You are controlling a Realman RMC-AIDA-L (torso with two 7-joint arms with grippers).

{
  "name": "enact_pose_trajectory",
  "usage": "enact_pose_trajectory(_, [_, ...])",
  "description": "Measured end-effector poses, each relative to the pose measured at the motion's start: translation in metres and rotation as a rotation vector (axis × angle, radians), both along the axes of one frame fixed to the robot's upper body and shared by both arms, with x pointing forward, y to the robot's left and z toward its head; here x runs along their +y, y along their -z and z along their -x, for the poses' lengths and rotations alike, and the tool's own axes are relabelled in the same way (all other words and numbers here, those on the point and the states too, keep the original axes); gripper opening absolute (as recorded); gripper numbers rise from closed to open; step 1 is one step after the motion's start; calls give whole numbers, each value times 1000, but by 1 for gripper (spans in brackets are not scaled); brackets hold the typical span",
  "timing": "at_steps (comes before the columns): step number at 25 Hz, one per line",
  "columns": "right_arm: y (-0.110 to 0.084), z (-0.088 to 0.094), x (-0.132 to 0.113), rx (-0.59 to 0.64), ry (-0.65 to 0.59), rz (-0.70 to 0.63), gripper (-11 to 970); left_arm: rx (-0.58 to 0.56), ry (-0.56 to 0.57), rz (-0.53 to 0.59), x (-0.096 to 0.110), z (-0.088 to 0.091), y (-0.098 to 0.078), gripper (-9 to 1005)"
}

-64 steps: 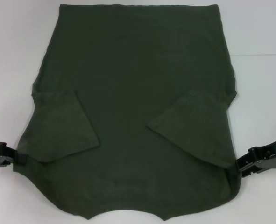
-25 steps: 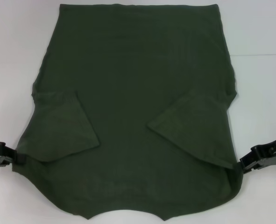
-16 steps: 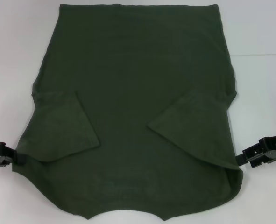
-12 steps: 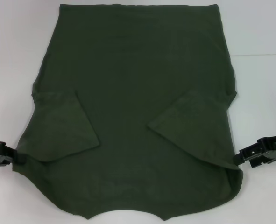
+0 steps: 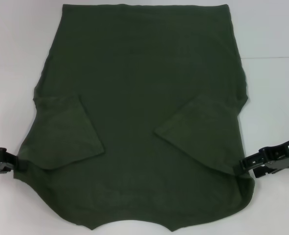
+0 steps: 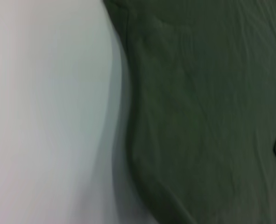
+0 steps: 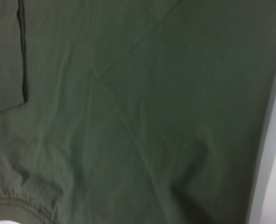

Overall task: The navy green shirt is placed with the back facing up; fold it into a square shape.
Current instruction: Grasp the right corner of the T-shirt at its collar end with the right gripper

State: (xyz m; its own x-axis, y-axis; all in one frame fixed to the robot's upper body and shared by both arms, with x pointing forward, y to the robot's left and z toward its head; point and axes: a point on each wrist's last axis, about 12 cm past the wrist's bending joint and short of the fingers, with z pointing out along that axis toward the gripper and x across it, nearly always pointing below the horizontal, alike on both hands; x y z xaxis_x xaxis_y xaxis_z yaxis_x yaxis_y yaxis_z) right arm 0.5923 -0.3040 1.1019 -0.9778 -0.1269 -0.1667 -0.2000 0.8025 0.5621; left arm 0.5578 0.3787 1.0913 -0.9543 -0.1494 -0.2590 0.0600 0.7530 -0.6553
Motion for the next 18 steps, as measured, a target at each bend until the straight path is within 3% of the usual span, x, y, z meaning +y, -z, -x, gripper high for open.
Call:
enact_pose_trajectory(10, [6, 2, 4, 17, 3, 3, 838, 0, 0, 2, 0, 0, 0, 43])
enact_pose_trajectory(16, [8, 1, 8, 15, 1, 16, 730, 0, -1, 1, 0, 0, 0, 42])
enact_pose_trajectory(18, [8, 1, 8, 12, 3, 17, 647, -1, -1, 1, 0, 0, 0, 42])
